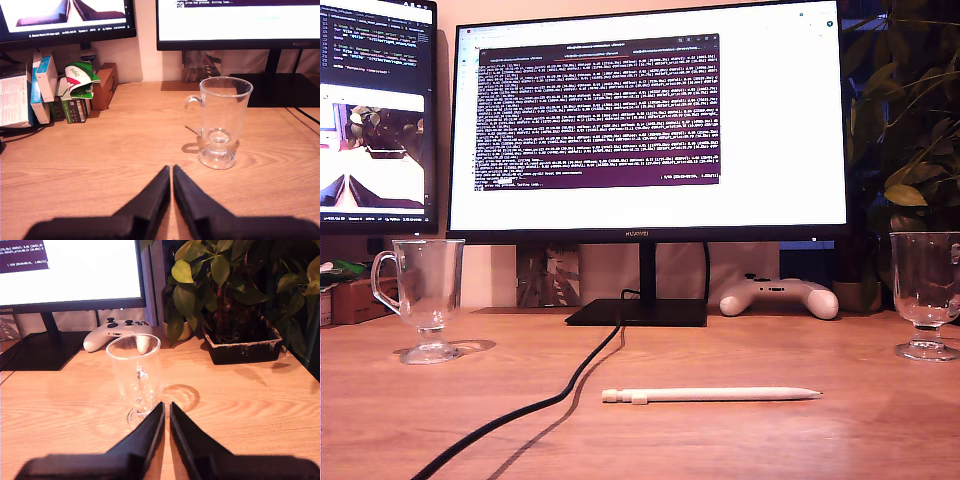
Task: Pick the small glass cups in front of you with each of your hands, and place them behind the white pen
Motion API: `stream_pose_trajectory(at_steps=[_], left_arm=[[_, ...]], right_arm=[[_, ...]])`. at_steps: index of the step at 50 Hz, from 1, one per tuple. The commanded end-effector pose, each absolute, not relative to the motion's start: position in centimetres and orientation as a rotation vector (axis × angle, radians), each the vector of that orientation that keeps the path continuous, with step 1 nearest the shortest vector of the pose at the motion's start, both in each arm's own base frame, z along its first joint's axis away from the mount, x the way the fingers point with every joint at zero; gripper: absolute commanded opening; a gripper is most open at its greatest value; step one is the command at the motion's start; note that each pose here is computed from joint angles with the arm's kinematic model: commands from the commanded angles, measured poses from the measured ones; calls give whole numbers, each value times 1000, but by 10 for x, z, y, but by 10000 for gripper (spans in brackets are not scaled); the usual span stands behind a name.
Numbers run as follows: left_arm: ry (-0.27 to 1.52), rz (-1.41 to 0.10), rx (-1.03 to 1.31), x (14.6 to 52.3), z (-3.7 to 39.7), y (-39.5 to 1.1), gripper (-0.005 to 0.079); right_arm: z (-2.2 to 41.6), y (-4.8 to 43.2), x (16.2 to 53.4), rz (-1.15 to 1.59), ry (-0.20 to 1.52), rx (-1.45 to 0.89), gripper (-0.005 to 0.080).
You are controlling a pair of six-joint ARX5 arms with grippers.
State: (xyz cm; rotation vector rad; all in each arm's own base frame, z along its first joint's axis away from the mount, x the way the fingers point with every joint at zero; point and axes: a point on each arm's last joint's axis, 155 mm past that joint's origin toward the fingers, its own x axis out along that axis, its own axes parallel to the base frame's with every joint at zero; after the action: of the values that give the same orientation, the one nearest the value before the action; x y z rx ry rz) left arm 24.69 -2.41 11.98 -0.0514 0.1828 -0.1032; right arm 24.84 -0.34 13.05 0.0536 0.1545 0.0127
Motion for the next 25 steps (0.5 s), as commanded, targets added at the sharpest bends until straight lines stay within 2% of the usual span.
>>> stream_pose_trajectory(at_steps=[1, 25], left_arm=[[216, -102, 38, 246, 103, -22, -21], [219, -108, 35, 246, 102, -23, -21]], right_arm=[[126, -3, 249, 12, 157, 60, -13], [126, -3, 249, 12, 157, 60, -13]])
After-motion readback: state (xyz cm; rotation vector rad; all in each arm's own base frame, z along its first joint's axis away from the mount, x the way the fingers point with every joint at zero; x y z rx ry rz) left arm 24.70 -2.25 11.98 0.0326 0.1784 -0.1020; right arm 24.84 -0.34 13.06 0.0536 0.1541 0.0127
